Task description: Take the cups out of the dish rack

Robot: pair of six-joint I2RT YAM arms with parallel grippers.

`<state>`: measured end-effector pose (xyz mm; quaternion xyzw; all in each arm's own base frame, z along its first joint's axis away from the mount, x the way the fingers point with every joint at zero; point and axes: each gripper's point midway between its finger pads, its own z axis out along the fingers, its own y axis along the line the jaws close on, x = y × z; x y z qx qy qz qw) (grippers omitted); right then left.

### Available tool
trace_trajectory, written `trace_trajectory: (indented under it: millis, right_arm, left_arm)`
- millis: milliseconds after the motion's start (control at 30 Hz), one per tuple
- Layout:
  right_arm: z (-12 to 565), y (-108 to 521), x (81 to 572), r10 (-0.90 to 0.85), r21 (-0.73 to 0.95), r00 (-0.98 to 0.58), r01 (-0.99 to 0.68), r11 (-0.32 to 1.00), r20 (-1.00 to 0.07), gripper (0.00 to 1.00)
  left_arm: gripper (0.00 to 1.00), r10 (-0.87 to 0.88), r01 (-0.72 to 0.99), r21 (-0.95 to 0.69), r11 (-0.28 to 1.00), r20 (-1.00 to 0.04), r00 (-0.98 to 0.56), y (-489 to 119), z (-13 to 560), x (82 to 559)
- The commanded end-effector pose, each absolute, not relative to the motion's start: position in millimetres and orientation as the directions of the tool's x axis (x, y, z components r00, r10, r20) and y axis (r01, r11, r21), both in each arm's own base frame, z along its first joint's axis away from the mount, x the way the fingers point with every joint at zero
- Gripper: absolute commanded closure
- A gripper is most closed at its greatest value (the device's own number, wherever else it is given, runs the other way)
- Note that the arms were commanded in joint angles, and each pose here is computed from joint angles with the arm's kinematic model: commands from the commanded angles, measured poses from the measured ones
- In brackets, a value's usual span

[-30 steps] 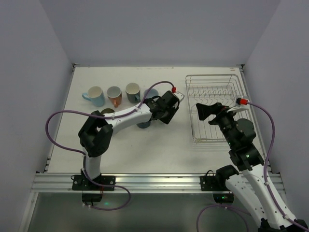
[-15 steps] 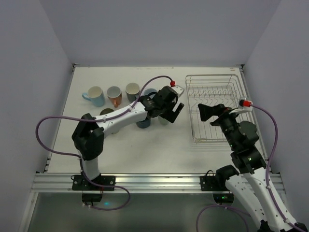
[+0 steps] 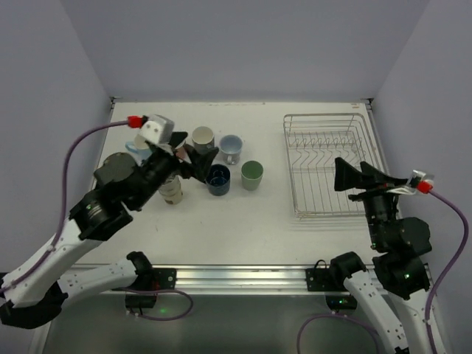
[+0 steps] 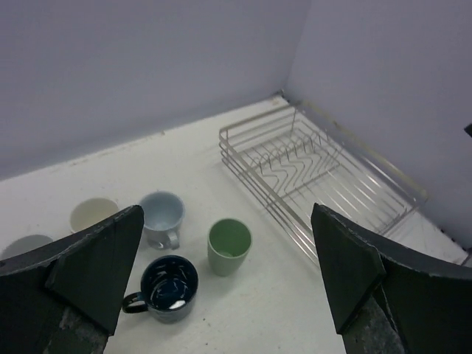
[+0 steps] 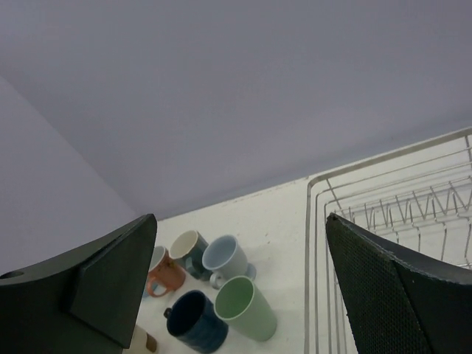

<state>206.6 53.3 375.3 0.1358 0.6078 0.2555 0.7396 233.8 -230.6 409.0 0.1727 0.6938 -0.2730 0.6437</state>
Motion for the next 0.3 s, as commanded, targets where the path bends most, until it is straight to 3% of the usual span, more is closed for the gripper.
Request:
trace_trajectory:
  millis: [0, 267]
  right_arm:
    - [403, 20, 185, 0.529, 0.509, 0.278, -0.146, 0.848, -0.802, 0.01]
    - [408, 24, 190, 0.526, 0.503, 0.276, -0.153, 0.85, -0.804, 0.01]
  left_arm:
    - [0.0, -0.141, 0.46, -0.142, 0.877, -0.989, -0.037, -179, 416, 229]
    - [0.0, -0.135, 0.285, -0.138, 0.949, -0.99, -0.03, -120, 403, 218]
